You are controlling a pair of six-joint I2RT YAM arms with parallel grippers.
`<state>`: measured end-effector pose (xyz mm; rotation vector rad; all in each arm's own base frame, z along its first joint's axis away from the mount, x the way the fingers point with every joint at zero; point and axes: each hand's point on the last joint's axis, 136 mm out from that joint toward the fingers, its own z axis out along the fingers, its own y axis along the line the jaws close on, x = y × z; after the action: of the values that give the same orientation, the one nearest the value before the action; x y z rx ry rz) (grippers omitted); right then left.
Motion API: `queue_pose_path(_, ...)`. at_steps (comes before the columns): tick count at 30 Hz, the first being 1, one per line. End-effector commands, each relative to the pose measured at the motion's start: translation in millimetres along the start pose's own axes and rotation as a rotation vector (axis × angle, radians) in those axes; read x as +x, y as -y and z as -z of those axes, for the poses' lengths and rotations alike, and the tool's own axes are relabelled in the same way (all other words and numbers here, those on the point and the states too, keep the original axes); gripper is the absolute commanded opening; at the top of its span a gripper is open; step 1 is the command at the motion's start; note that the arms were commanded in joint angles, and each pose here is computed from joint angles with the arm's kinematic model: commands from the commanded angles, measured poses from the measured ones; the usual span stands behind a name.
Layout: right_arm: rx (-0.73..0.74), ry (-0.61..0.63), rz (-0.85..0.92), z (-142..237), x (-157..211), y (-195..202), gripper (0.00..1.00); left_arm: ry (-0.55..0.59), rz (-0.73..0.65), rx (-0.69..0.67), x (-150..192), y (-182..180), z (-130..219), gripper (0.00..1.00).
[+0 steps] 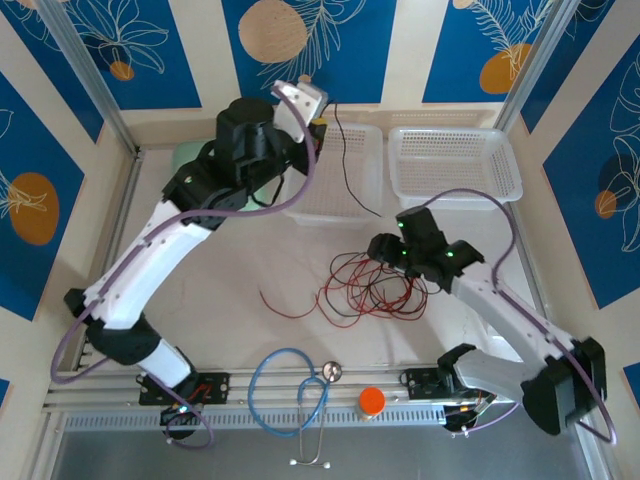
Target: Untangle the cables
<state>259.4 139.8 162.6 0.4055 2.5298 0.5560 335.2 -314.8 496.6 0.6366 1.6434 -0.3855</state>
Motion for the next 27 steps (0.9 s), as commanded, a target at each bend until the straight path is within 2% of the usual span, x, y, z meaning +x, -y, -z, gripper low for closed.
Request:
queue_pose_path(1, 0.020, 0.008, 0.003, 25, 7, 18, 0.65, 0.036, -0.057, -0.072, -6, -17, -31, 0.02)
queue_pose_path(8, -0.030, 0.044, -0.015, 57, 18, 32, 0.64, 0.026, -0.063, -0.105, 18, -32, -102, 0.01)
queue_pose_path(13, -0.038, 0.028, -0.036, 57, 28, 38, 0.63, -0.005, -0.060, -0.126, 36, -43, -136, 0.01)
queue_pose_path(16, -0.039, 0.020, -0.041, 55, 31, 39, 0.63, -0.046, -0.049, -0.136, 59, -47, -155, 0.01)
queue_pose_path(23, -0.040, 0.015, -0.032, 54, 30, 37, 0.63, -0.215, 0.000, -0.153, 156, -58, -206, 0.00)
queue_pose_path(27, -0.027, 0.011, -0.031, 54, 31, 40, 0.63, -0.309, 0.065, -0.100, 212, -52, -230, 0.00)
